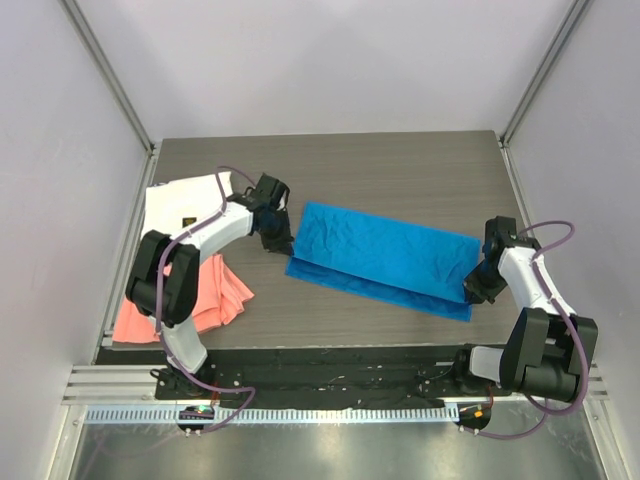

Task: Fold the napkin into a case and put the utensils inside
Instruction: Fold and flatten the napkin at the center of the board.

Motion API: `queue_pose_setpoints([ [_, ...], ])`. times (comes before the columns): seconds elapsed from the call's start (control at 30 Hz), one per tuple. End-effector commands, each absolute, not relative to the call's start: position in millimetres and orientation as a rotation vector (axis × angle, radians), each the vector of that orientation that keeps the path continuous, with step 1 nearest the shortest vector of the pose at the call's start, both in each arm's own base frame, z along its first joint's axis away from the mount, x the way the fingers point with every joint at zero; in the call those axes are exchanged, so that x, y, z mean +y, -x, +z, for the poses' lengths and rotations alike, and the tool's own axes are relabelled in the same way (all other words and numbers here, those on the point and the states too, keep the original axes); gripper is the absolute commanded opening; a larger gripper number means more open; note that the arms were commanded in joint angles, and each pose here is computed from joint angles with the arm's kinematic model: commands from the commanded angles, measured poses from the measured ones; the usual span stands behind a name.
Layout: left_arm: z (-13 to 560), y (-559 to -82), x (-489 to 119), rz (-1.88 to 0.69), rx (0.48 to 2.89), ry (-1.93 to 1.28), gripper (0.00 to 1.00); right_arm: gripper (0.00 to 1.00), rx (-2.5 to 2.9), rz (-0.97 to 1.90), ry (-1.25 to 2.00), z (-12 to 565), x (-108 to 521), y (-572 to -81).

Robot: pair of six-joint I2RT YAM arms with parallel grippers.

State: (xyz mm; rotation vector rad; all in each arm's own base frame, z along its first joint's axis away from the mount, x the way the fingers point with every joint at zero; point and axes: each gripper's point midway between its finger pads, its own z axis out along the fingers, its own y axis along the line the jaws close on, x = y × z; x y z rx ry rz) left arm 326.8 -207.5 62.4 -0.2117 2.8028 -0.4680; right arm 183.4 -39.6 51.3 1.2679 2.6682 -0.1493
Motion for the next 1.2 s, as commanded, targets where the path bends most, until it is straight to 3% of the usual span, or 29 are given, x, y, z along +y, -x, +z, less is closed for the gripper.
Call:
queue_pose_setpoints([
  [0.0,59.2,-323.9,-207.0,-0.449,2.803,0.209,0.00,0.04,2.644,-0.213,-1.290,48.2,-48.2,-186.0],
  [0.33,49.6,-313.2,-205.1,-0.428,2.827,0.198,0.00,0.05,2.699,-0.220,-1.289,37.9,-46.7,-184.9],
  [0.7,88.2,-319.4,-208.4,-0.458,2.749,0.158,0.00,0.05,2.602,-0.234,-1.293,74.0,-52.6,-187.0],
  [1.17,69.3,-307.0,-203.7,-0.417,2.799,0.177,0.00,0.05,2.715,-0.200,-1.337,43.6,-38.7,-170.5],
])
